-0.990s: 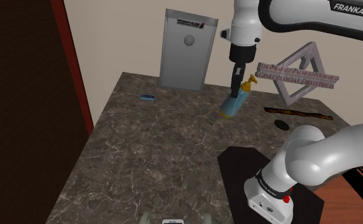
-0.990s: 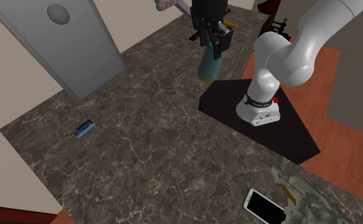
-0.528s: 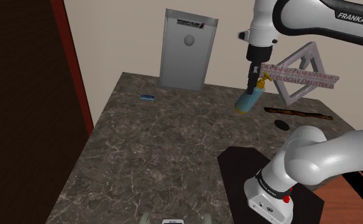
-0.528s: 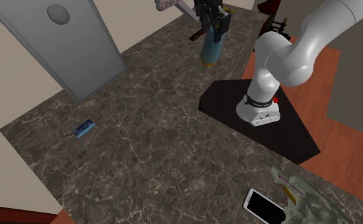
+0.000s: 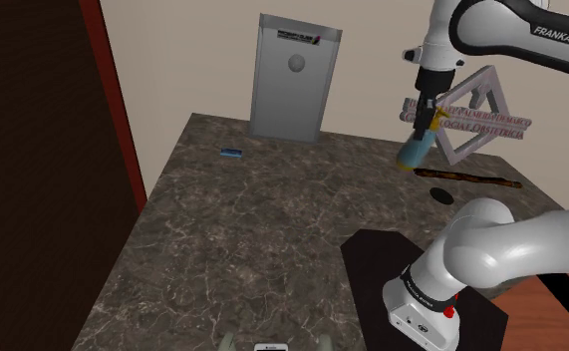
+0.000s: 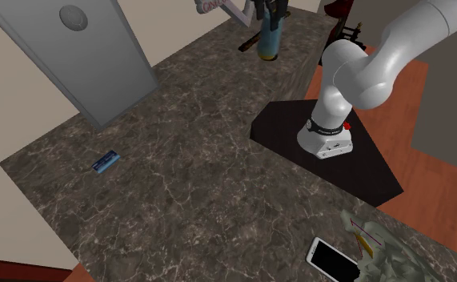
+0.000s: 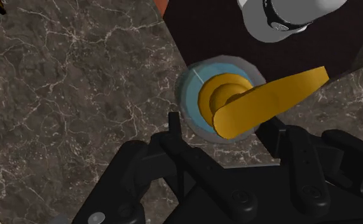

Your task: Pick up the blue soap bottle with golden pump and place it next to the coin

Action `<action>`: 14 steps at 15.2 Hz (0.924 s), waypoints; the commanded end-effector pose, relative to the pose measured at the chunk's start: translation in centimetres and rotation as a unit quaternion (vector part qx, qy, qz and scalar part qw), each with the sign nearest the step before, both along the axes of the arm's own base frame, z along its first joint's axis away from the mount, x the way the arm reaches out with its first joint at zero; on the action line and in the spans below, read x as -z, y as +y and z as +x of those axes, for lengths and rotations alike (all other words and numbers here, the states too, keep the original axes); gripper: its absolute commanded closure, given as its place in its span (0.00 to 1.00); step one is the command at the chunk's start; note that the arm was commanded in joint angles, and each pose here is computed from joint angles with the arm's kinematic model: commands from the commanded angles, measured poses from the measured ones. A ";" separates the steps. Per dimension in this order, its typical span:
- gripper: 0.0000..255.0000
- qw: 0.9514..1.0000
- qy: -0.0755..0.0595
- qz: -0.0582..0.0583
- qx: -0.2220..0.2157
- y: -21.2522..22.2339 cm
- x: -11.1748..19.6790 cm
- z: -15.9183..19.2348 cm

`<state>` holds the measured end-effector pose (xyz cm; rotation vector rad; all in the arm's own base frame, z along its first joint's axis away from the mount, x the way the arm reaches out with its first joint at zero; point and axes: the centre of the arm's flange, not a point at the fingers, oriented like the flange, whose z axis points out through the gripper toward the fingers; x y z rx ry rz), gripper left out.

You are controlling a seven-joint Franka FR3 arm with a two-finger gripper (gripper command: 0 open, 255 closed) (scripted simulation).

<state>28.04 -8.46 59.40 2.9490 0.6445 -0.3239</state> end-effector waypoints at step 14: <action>1.00 1.000 0.000 0.000 -0.001 -19.7 0.0 -4.1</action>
